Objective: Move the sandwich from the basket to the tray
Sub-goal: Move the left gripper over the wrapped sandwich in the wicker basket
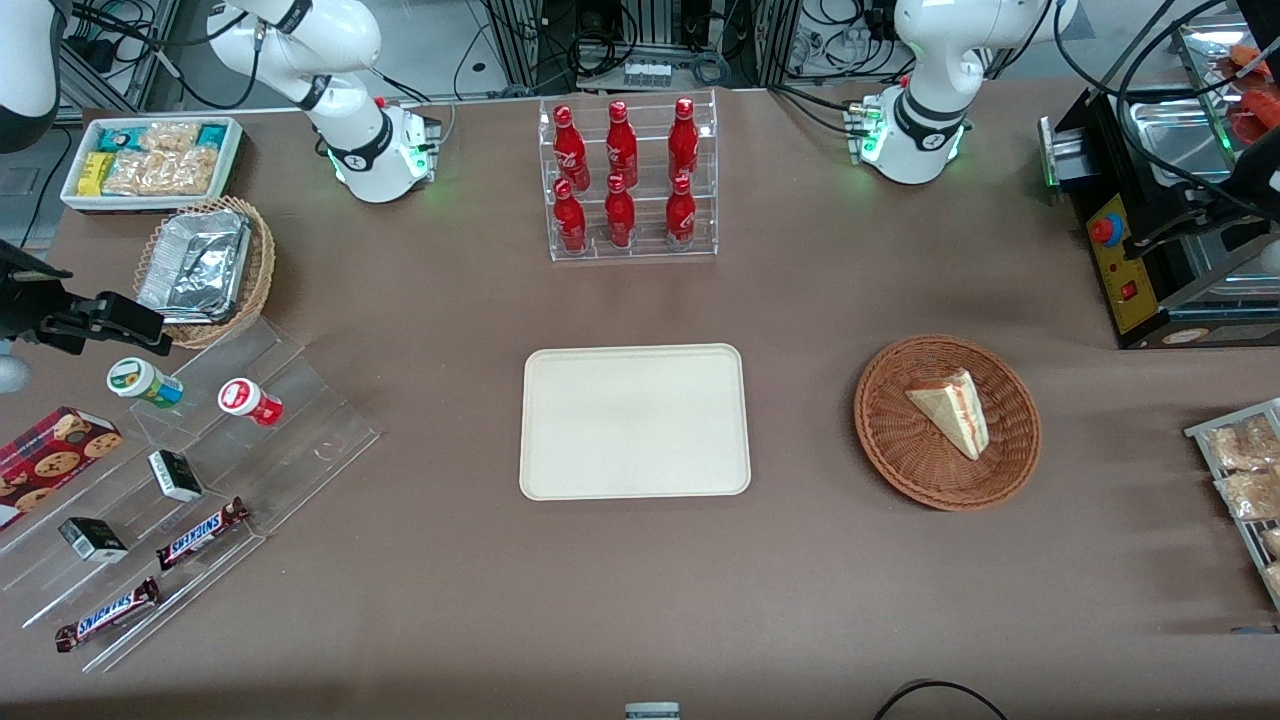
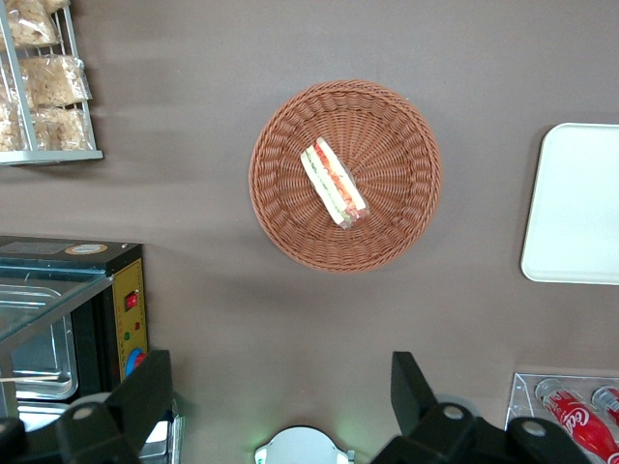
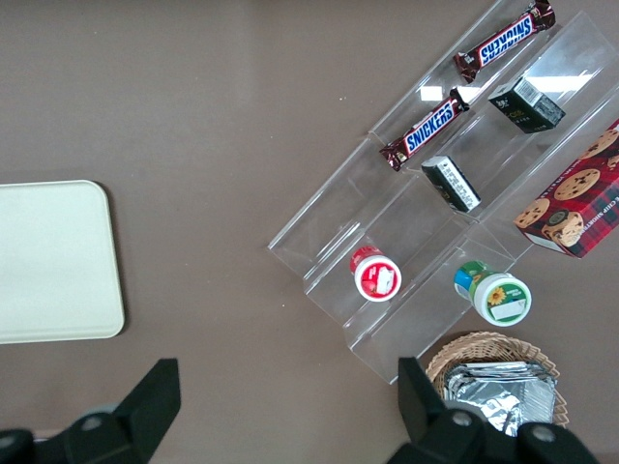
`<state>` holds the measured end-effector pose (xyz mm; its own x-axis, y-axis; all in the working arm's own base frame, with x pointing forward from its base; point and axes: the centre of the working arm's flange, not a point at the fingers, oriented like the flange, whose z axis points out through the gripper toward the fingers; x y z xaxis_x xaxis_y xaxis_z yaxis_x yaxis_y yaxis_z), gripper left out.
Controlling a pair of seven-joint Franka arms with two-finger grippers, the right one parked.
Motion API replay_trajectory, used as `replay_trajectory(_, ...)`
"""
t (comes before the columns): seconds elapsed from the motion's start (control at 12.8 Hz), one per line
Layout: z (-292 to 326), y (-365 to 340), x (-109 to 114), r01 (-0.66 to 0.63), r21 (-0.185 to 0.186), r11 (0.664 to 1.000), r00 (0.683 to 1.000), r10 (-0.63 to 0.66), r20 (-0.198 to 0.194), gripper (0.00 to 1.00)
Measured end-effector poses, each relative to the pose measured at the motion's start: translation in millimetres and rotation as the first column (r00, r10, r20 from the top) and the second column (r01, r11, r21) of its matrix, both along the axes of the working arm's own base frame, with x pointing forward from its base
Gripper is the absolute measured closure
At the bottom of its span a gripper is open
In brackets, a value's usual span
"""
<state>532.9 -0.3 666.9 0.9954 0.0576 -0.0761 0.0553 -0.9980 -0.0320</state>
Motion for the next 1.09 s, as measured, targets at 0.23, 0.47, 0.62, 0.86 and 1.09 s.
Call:
replay_trajectory(0.23, 0, 0, 0, 0.003, -0.002, 1.0, 1.0, -0.003, 0.0, 0.0)
replay_trajectory(0.47, -4, -4, 0, 0.009, -0.029, 1.0, 1.0, -0.009, -0.008, 0.0)
replay_trajectory(0.62, -19, -3, 1, 0.007, -0.03, 1.0, 0.999, -0.008, -0.041, 0.0)
replay_trajectory(0.86, -51, 0, 3, -0.001, -0.03, 1.0, 0.996, -0.002, -0.087, 0.0)
replay_trajectory(1.09, -92, 4, 9, -0.051, -0.024, 0.998, 0.996, 0.049, -0.074, 0.0)
